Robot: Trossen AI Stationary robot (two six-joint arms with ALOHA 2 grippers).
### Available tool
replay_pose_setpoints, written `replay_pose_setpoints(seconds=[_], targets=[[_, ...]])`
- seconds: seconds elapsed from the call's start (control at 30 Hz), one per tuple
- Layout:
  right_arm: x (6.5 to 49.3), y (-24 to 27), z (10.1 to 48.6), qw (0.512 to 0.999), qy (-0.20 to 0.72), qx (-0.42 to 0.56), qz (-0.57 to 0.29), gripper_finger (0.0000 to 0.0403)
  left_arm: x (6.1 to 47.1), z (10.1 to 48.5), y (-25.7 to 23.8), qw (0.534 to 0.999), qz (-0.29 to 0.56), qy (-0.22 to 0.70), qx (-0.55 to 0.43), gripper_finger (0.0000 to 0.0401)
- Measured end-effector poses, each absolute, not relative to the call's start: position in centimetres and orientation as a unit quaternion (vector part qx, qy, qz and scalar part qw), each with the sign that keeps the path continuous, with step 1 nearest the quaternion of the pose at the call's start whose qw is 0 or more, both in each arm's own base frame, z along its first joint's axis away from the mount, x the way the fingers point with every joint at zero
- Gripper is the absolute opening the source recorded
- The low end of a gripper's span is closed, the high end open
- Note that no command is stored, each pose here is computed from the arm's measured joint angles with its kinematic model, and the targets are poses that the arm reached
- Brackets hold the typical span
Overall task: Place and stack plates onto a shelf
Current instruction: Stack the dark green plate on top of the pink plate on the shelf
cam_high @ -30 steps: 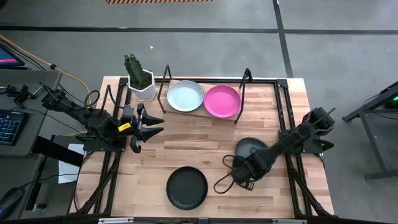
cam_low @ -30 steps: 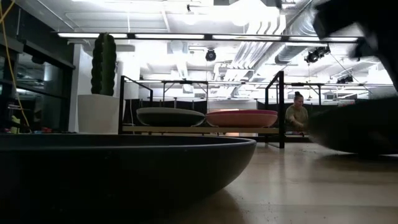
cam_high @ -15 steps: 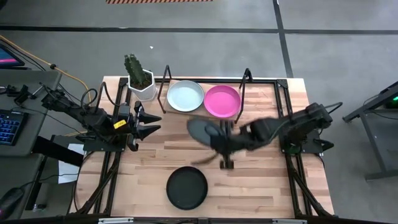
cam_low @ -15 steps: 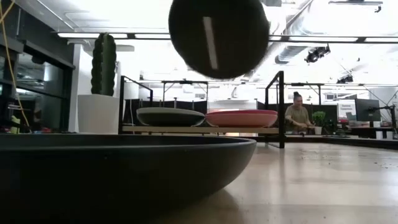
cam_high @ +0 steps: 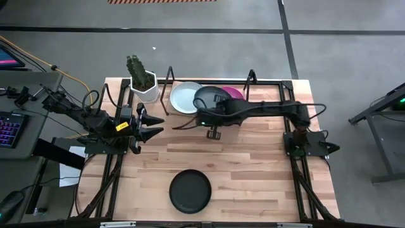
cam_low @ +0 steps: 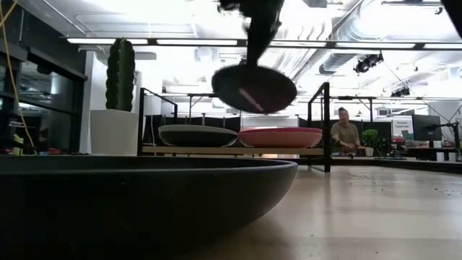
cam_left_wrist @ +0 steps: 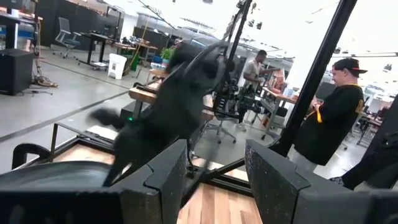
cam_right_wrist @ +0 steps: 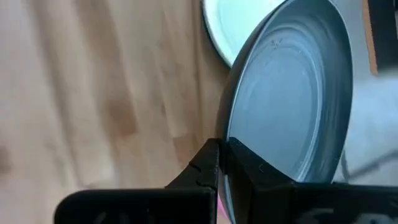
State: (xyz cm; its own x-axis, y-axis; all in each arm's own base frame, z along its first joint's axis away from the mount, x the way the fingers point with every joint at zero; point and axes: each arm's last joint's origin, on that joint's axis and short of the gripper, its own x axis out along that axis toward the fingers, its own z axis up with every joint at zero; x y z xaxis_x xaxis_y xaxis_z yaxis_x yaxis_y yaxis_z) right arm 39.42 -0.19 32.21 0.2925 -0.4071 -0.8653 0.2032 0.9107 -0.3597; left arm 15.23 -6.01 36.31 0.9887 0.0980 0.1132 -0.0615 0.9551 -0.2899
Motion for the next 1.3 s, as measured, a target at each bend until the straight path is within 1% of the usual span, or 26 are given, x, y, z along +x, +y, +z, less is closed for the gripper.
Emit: replay_pose_setpoints(seconds=[0.13, 0.23, 0.3, 0.57, 0.7, 1.13, 1.23, 1.3], targets=[[40.5, -1.9, 29.2, 0.754, 0.606, -0.089, -0.235, 0.0, 15.2, 36.3, -6.0, 0.987, 0.04, -0.063, -0.144, 0.0152], [40.5, -2.9, 27.8, 0.726, 0.626, -0.065, -0.278, 0.0, 15.2, 36.3, -6.0, 0.987, 0.04, -0.063, -0.144, 0.0152], [40.5, -3.4, 27.3, 0.717, 0.63, -0.042, -0.294, 0.0, 15.2, 36.3, -6.0, 0.987, 0.04, -0.063, -0.144, 0.0152], [40.5, -5.5, 26.9, 0.71, 0.62, 0.02, -0.333, 0.0, 15.3, 36.3, -6.0, 0.987, 0.041, -0.063, -0.144, 0.0152], [40.4, -6.3, 26.9, 0.706, 0.626, 0.052, -0.328, 0.0, 15.2, 36.3, -6.0, 0.987, 0.04, -0.063, -0.144, 0.0152], [40.5, -6.6, 26.8, 0.711, 0.626, 0.069, -0.313, 0.0001, 15.2, 36.3, -6.0, 0.987, 0.04, -0.063, -0.144, 0.0152], [40.5, -6.6, 26.8, 0.711, 0.628, 0.066, -0.308, 0.0014, 15.2, 36.3, -6.0, 0.987, 0.04, -0.063, -0.144, 0.0152], [40.5, -6.6, 26.8, 0.711, 0.629, 0.065, -0.307, 0.0032, 15.2, 36.3, -6.0, 0.987, 0.04, -0.063, -0.144, 0.0152]])
